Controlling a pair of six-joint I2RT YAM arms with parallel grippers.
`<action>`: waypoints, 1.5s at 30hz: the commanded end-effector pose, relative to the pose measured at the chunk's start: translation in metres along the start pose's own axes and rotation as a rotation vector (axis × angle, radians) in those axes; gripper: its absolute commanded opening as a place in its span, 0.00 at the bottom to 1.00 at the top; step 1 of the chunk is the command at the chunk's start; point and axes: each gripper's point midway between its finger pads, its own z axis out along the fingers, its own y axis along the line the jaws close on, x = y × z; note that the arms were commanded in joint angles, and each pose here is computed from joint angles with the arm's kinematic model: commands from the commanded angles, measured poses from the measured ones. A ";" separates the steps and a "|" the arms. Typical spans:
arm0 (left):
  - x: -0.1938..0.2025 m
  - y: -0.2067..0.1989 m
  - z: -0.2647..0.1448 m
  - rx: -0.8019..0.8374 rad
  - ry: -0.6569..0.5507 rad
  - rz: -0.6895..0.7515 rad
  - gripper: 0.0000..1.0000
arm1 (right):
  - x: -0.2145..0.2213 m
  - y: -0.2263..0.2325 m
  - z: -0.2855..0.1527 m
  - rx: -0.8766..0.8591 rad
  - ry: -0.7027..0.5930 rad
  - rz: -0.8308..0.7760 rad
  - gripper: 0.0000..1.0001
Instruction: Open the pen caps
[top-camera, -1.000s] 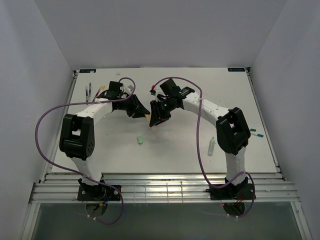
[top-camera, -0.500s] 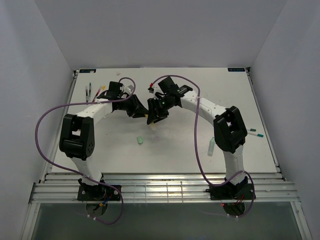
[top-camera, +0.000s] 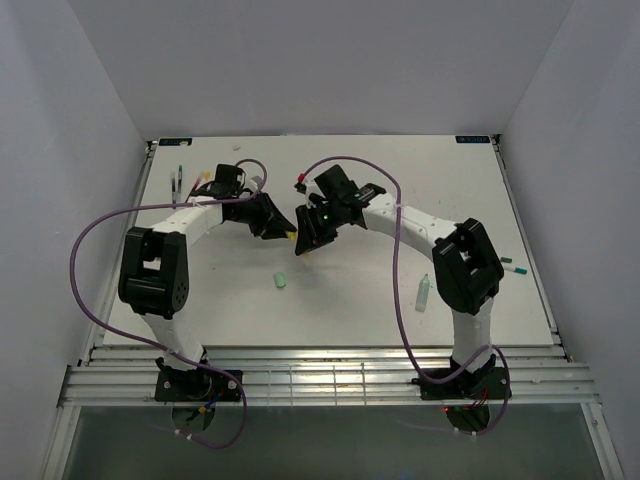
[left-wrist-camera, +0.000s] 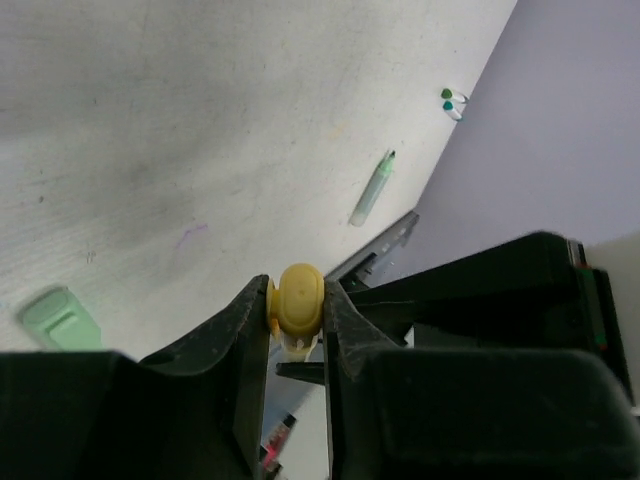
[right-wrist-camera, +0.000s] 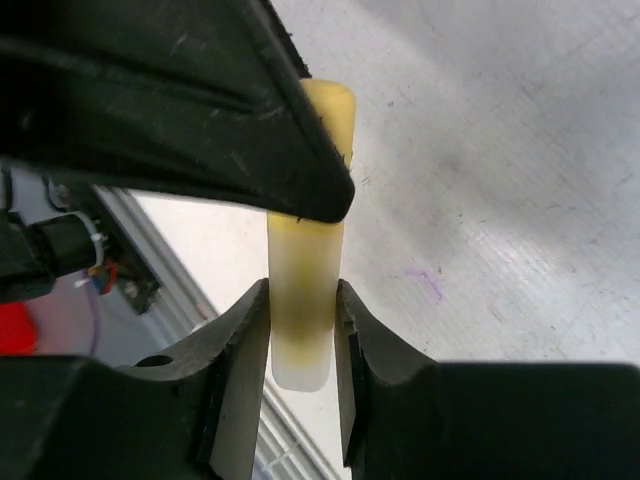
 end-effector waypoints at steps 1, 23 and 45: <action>-0.077 -0.003 -0.041 0.006 -0.236 -0.074 0.00 | 0.064 0.004 -0.012 0.143 0.124 -0.096 0.08; 0.045 0.056 -0.059 0.038 -0.153 0.109 0.00 | 0.103 -0.136 -0.150 0.577 -0.187 0.414 0.08; 0.082 0.083 -0.039 0.083 -0.035 0.043 0.06 | 0.200 -0.200 -0.190 0.757 -0.209 0.674 0.08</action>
